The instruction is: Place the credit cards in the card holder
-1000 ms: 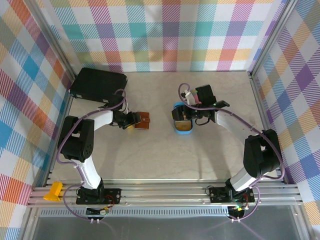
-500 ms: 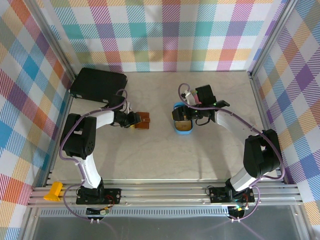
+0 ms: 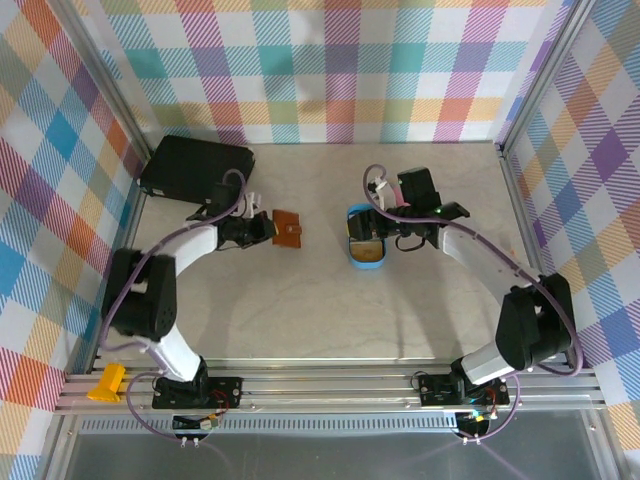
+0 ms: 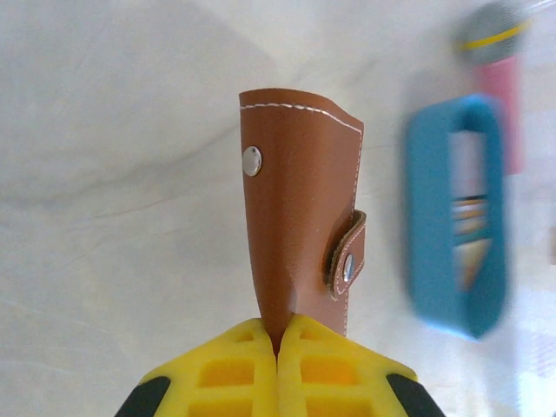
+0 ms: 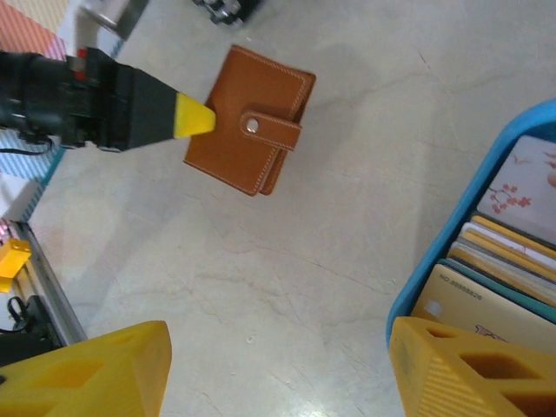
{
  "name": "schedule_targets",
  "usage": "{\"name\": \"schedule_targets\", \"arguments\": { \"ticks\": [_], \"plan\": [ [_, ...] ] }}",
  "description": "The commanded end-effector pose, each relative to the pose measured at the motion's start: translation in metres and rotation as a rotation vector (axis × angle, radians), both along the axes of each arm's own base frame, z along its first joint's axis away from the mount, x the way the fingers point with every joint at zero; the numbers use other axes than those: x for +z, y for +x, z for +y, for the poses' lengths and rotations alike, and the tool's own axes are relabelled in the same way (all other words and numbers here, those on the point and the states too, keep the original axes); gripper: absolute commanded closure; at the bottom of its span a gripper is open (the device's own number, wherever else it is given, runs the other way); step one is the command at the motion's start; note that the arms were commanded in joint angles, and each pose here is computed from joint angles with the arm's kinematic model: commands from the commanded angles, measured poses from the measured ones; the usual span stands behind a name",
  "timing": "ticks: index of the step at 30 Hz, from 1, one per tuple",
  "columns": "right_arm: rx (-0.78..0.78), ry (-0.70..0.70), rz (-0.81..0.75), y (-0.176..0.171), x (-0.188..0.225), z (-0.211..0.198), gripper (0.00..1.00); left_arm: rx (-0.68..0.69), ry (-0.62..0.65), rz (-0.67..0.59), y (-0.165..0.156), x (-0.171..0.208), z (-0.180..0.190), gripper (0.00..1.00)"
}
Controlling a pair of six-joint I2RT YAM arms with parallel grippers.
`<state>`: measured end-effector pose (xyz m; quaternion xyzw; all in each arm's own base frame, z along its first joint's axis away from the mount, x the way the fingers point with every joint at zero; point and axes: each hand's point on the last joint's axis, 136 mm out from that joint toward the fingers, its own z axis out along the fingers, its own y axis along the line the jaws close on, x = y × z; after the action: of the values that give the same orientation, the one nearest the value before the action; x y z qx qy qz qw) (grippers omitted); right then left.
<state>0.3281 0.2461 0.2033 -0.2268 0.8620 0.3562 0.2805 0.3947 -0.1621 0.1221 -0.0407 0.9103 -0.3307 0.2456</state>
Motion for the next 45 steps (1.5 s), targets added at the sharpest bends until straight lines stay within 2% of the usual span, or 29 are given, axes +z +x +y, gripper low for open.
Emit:
{"name": "schedule_targets", "arguments": {
  "ticks": [1,9,14,20,28,35,39,44,45],
  "plan": [
    [0.054,0.096,-0.039,-0.015,0.029,0.009,0.31,-0.048,-0.107,-0.195,-0.009,0.081,-0.013,1.0],
    [0.237,0.376,-0.078,-0.055,0.107,0.03,0.27,-0.231,-0.326,-0.582,-0.068,0.225,-0.049,1.0],
    [0.321,0.446,-0.12,-0.073,0.133,0.035,0.27,-0.316,-0.405,-0.674,-0.093,0.268,-0.067,1.0],
    [0.36,0.477,-0.175,-0.084,0.151,0.037,0.34,-0.375,-0.435,-0.705,-0.108,0.281,-0.082,1.0],
    [0.382,0.486,-0.177,-0.089,0.153,0.043,0.6,-0.421,-0.453,-0.702,-0.117,0.282,-0.094,1.0],
    [0.376,0.499,-0.195,-0.092,0.158,0.041,0.7,-0.442,-0.472,-0.692,-0.124,0.282,-0.098,1.0],
    [0.375,0.502,-0.202,-0.093,0.158,0.041,0.87,-0.457,-0.497,-0.694,-0.129,0.284,-0.1,1.0],
    [0.373,0.51,-0.209,-0.095,0.158,0.04,1.0,-0.504,-0.474,-0.671,-0.131,0.28,-0.104,1.0],
    [0.374,0.512,-0.216,-0.096,0.158,0.039,1.0,-0.507,-0.467,-0.666,-0.13,0.279,-0.104,0.92]
  ]
}}
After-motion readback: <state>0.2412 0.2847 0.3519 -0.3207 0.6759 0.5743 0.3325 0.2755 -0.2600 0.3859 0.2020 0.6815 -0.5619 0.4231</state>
